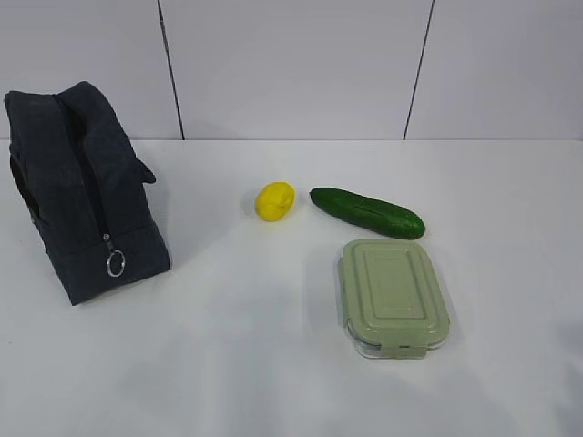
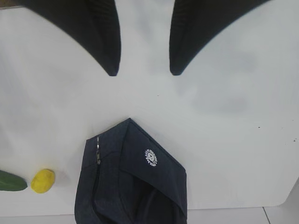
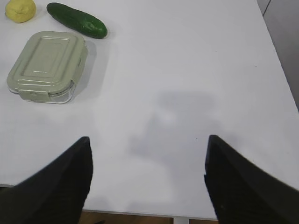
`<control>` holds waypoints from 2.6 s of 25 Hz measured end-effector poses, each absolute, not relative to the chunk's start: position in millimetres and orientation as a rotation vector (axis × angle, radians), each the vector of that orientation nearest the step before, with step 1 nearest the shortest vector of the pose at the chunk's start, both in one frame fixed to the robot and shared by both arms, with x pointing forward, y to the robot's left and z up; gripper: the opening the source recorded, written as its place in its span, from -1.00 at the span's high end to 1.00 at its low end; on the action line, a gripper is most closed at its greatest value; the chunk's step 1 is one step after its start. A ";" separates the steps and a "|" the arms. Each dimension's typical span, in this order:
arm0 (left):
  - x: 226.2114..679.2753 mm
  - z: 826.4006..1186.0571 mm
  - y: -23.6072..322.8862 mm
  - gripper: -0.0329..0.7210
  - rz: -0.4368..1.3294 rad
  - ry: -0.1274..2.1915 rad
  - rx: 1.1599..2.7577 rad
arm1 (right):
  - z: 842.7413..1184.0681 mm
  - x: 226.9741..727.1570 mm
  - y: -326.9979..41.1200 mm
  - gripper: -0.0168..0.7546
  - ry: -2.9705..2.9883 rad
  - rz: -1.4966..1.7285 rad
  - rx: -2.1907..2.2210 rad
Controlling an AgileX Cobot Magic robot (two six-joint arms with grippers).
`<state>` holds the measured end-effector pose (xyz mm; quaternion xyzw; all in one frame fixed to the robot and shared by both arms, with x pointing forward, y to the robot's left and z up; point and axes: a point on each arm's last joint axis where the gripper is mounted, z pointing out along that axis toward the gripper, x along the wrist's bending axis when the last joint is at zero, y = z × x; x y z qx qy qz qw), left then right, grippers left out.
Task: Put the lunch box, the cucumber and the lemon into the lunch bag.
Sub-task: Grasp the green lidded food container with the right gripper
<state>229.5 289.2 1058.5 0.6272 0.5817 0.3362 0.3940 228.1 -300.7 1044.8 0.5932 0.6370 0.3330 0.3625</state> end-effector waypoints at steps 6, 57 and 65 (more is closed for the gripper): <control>229.5 1058.5 289.2 0.27 0.853 1.476 1.591 | 1044.8 228.1 -300.7 -0.55 1.640 0.857 1.527; 229.5 1058.5 289.2 0.27 0.853 1.476 1.591 | 1075.0 242.3 -293.3 -0.55 1.695 0.925 1.596; 229.5 1058.5 289.2 0.27 0.853 1.476 1.591 | 1078.2 295.1 -280.3 -0.55 1.833 0.976 1.789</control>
